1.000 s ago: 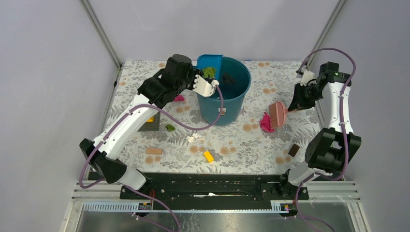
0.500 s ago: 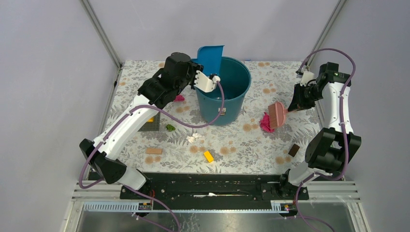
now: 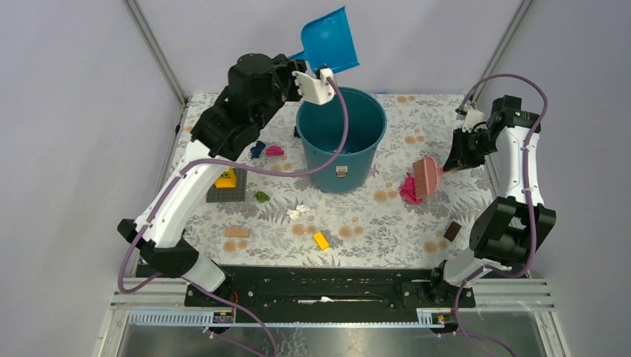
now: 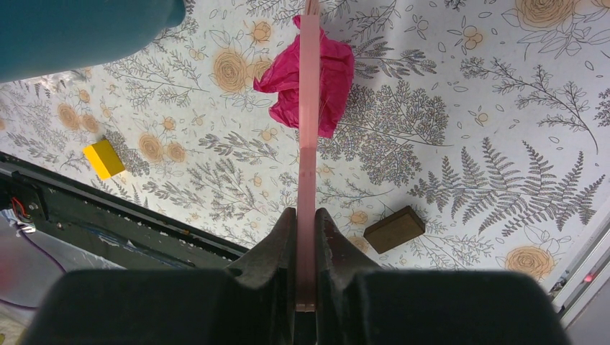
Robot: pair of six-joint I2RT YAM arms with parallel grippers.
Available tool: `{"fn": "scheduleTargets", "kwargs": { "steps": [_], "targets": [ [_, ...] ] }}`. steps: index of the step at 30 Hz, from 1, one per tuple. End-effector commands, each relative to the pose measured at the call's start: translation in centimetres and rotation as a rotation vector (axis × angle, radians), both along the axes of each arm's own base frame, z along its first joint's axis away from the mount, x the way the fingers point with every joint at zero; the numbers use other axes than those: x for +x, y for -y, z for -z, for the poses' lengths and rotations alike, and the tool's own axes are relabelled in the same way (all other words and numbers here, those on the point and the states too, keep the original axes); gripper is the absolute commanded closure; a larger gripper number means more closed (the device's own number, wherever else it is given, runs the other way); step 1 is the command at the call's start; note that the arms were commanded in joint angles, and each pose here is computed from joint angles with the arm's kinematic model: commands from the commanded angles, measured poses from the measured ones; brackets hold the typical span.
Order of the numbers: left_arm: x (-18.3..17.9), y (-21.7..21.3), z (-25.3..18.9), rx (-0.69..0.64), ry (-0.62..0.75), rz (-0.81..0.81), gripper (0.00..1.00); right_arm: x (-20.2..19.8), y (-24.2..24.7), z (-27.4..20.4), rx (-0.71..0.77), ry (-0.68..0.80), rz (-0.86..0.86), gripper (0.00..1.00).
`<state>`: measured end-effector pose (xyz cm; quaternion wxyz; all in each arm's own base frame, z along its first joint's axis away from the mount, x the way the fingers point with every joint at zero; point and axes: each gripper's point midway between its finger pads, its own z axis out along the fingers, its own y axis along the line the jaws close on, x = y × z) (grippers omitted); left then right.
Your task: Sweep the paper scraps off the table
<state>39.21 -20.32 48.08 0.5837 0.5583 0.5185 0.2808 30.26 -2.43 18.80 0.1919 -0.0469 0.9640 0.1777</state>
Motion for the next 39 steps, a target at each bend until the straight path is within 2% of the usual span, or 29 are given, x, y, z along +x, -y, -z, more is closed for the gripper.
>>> {"fn": "scheduleTargets", "kwargs": {
  "steps": [1, 10, 14, 19, 24, 29, 33, 39],
  "targets": [
    [-5.0, 3.3, -1.0, -0.162, -0.1, 0.21, 1.0, 0.3, -0.4, -2.5, 0.01, 0.069, -0.012, 1.0],
    [-16.4, 10.6, 10.2, 0.053, -0.456, 0.604, 1.0, 0.7, -0.1, -3.3, -0.012, 0.088, -0.022, 1.0],
    [-19.6, 11.6, 15.6, 0.172, -0.633, 0.681, 1.0, 0.9, 0.5, -4.0, -0.051, 0.108, -0.036, 1.0],
    [-21.2, 13.0, 19.4, 0.151, -0.836, 0.696, 1.0, 1.1, 2.1, -4.5, -0.149, 0.135, -0.046, 1.0],
    [-21.0, 13.6, 23.4, 0.165, -1.003, 0.599, 1.0, 2.2, 3.6, -4.8, -0.233, 0.176, -0.041, 1.0],
    [-20.6, 13.5, 29.0, 0.183, -1.138, 0.433, 1.0, 3.2, 4.7, -4.6, -0.281, 0.194, -0.033, 1.0],
    [-20.2, 13.2, 32.5, 0.181, -1.197, 0.257, 1.0, 3.8, 5.4, -4.2, -0.316, 0.196, -0.032, 1.0],
    [-18.5, 13.8, 36.0, 0.151, -1.193, 0.09, 1.0, 4.6, 5.4, -2.2, -0.384, 0.167, -0.072, 1.0]
  ]
}}
